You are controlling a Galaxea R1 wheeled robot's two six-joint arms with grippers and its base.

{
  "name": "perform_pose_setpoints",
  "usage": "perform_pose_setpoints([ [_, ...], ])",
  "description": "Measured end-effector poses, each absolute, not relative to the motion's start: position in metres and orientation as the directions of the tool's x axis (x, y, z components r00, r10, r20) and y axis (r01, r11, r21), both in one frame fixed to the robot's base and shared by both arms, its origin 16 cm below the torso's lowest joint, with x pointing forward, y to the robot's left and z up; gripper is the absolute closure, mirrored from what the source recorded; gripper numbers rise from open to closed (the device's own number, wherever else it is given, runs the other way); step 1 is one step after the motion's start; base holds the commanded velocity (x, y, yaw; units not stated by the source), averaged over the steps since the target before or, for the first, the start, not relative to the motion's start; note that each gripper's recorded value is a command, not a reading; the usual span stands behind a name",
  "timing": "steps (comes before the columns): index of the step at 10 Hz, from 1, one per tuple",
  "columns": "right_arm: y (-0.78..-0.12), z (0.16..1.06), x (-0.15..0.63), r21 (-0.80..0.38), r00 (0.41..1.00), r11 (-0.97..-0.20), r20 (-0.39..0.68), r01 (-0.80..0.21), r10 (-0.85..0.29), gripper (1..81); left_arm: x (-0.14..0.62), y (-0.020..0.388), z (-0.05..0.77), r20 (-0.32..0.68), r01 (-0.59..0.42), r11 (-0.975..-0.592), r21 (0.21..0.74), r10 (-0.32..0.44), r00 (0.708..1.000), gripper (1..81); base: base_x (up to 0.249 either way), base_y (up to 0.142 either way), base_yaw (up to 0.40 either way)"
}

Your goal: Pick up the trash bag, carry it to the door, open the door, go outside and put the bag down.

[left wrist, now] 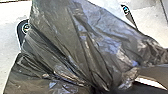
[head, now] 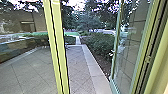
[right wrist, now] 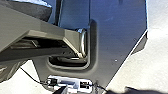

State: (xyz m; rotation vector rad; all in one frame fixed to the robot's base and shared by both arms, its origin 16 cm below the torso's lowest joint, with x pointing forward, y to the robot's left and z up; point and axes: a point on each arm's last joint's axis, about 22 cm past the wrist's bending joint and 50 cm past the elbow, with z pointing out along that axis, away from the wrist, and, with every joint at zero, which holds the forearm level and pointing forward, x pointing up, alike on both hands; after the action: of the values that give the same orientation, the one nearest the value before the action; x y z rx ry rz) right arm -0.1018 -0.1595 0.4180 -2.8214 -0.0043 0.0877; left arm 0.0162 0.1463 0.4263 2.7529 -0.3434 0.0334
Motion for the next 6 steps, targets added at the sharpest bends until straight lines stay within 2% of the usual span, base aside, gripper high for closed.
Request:
perform_pose_setpoints([
  [6, -0.1604, 0.4181, -0.1071, -0.313, 0.998, -0.950, -0.067, -0.011, 0.010, 1.0, 0.0153, 0.1466, 0.4262, 0.076, -0.273, -0.896, 0.351, -0.263, 0.962, 81.1, 0.000, -0.134, 0.000],
])
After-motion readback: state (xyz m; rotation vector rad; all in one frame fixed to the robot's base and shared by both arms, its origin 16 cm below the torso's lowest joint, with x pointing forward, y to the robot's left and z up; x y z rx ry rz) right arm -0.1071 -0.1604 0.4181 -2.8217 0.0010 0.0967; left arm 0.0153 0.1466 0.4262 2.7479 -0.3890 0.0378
